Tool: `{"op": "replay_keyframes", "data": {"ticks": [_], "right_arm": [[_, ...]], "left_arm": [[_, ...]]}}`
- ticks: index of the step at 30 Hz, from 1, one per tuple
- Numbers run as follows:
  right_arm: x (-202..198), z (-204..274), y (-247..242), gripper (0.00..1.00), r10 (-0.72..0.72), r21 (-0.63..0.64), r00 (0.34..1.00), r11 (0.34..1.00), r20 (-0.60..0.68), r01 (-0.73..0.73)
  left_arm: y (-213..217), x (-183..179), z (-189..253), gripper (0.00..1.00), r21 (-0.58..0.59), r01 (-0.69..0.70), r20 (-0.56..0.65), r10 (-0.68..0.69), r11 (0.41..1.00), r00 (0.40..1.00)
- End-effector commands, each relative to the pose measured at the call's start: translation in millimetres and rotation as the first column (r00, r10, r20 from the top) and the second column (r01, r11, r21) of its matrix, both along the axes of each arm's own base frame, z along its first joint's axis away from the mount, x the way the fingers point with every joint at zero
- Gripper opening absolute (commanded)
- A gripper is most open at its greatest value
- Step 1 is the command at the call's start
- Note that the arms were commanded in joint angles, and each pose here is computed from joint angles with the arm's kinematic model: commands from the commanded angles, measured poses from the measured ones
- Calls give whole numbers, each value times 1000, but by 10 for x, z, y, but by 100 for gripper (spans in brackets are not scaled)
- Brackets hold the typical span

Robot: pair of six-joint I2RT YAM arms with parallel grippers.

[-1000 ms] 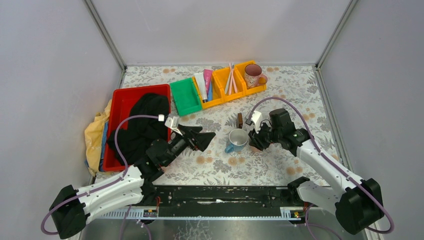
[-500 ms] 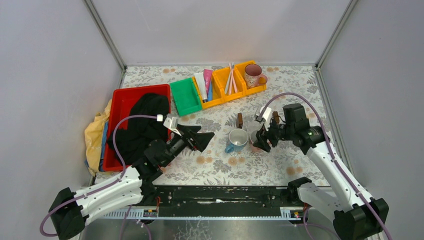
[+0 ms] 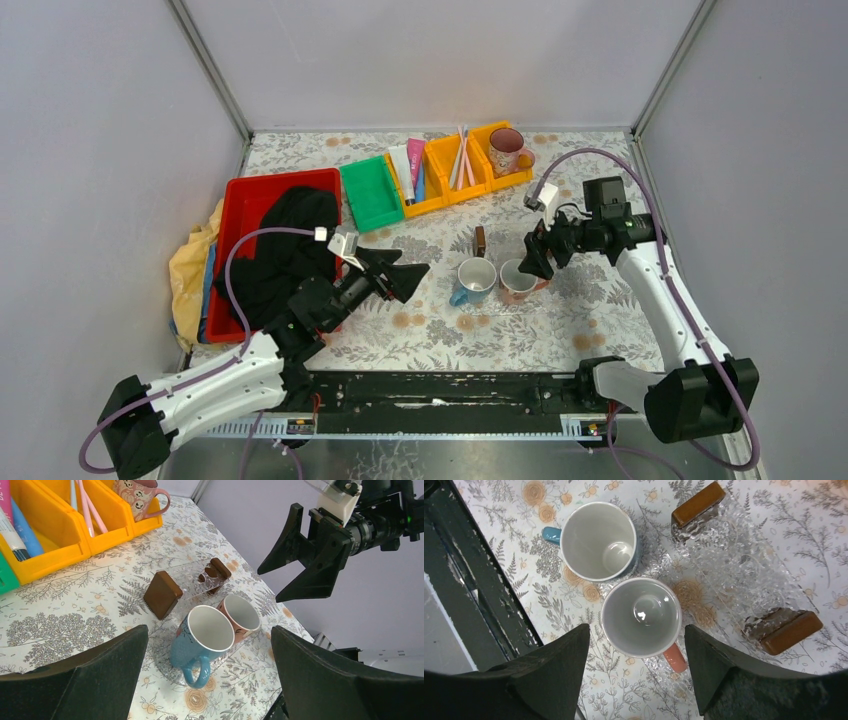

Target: Prepare toiletry sets of a toothbrush and toothpaste on the tray

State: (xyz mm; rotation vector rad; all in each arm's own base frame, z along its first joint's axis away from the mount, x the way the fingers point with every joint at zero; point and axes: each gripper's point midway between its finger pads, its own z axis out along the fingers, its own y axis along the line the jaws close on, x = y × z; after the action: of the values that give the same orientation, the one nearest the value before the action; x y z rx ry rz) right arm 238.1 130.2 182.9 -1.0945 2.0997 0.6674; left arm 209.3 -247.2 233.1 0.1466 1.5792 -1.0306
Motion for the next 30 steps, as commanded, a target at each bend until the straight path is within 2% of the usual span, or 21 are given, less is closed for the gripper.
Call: {"op": "replay_keyframes", "data": {"ticks": [1, 7, 12, 15, 17, 19, 21, 26, 30], "right_arm": [[-47, 79, 23, 77, 80, 4, 997, 997, -2, -80], [-18, -8, -31, 77, 189, -64, 982, 980, 22, -188], [46, -49, -53, 79, 336, -130, 938, 937, 86, -324], [17, -51, -14, 85, 447, -143, 883, 892, 143, -429], [-65, -138, -13, 92, 546, -167, 822, 836, 163, -522], [-100, -238, -15, 95, 615, -186, 768, 788, 178, -588], [-35, -287, 3, 96, 615, -181, 768, 788, 182, -588], [165, -336, 31, 88, 590, -158, 795, 806, 145, -570], [242, -409, 73, 73, 583, -114, 809, 811, 80, -574]], "left_arm": [[1, 0, 118, 100, -7, 6, 40, -6, 1000, 999], [-6, 8, 134, 100, -8, 5, 42, -4, 1000, 999], [-23, -36, 142, 100, -29, 28, 36, -27, 999, 999], [2, -78, 78, 100, -56, 35, 21, -34, 998, 999], [18, -115, 35, 100, -64, 44, 15, -43, 997, 999], [21, -140, 6, 100, -64, 53, 8, -53, 997, 999], [13, -162, -17, 100, -56, 65, 3, -65, 996, 998], [13, -173, -93, 100, -34, 69, -10, -69, 997, 998], [23, -167, -119, 100, -33, 63, -13, -64, 997, 998]]}}
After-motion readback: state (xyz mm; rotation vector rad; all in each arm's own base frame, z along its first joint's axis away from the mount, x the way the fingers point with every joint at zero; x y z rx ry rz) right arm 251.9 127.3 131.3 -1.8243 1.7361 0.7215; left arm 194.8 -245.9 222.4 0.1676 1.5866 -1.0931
